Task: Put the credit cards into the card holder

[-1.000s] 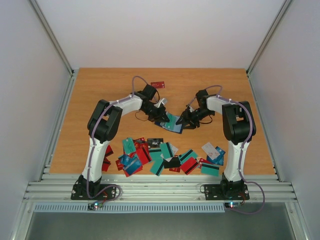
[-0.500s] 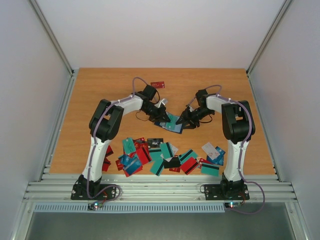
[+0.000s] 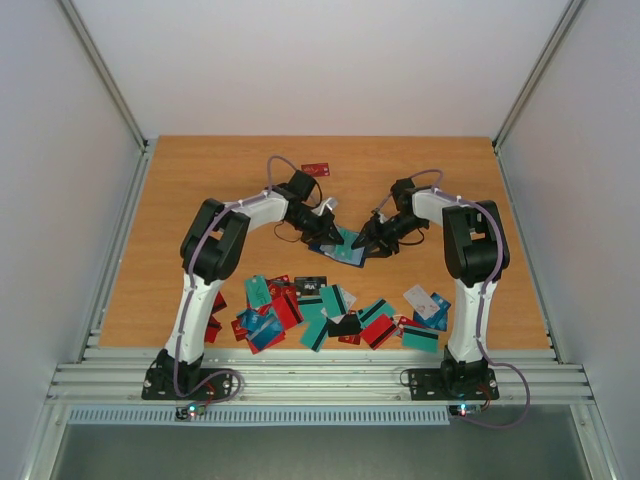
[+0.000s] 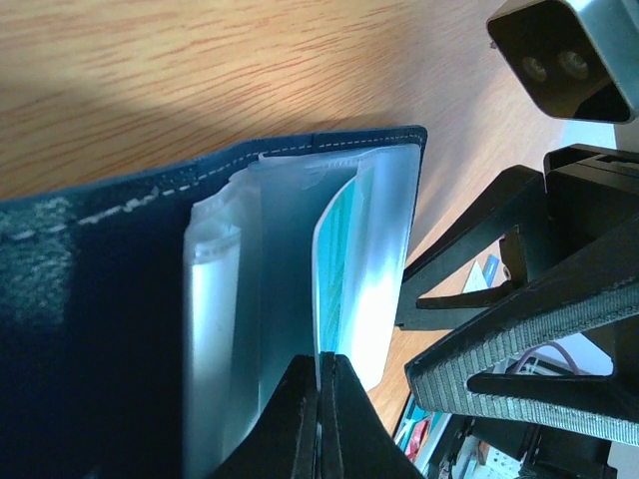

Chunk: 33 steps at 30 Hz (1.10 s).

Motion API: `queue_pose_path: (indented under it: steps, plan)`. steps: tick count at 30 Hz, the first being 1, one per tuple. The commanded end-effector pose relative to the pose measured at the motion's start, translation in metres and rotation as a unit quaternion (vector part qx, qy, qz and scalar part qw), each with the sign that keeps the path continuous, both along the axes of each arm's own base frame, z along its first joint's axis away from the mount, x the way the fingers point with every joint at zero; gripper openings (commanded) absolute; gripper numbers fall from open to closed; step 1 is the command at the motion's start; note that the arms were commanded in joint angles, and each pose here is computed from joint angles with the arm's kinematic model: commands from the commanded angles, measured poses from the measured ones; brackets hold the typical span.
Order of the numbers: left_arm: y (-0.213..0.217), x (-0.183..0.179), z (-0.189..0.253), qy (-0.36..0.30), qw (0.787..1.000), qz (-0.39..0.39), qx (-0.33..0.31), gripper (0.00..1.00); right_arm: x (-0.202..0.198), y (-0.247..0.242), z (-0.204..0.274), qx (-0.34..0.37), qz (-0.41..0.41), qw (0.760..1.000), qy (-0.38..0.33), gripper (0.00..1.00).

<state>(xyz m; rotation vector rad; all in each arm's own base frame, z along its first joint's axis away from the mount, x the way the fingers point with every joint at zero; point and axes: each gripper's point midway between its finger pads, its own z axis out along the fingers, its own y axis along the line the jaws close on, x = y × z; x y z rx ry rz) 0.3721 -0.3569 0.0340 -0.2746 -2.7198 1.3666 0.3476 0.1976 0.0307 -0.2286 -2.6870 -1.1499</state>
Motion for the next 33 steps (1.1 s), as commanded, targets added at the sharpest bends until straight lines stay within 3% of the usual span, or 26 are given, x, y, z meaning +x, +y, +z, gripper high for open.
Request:
queue_pose_path:
  steps: [1, 28, 33]
  plan:
    - [-0.005, -0.013, -0.037, 0.028, 0.999, -0.004, 0.032, 0.0, 0.014, -0.001, -0.018, -0.023, 0.007, 0.999, -0.026, 0.43]
    - [-0.01, -0.033, -0.041, 0.031, 0.997, -0.057, 0.048, 0.0, 0.027, -0.006, -0.007, -0.037, 0.009, 0.998, -0.045, 0.47]
    - [-0.01, -0.032, -0.045, 0.029, 0.996, -0.058, 0.053, 0.06, 0.026, -0.009, -0.005, -0.04, 0.009, 0.998, -0.046, 0.5]
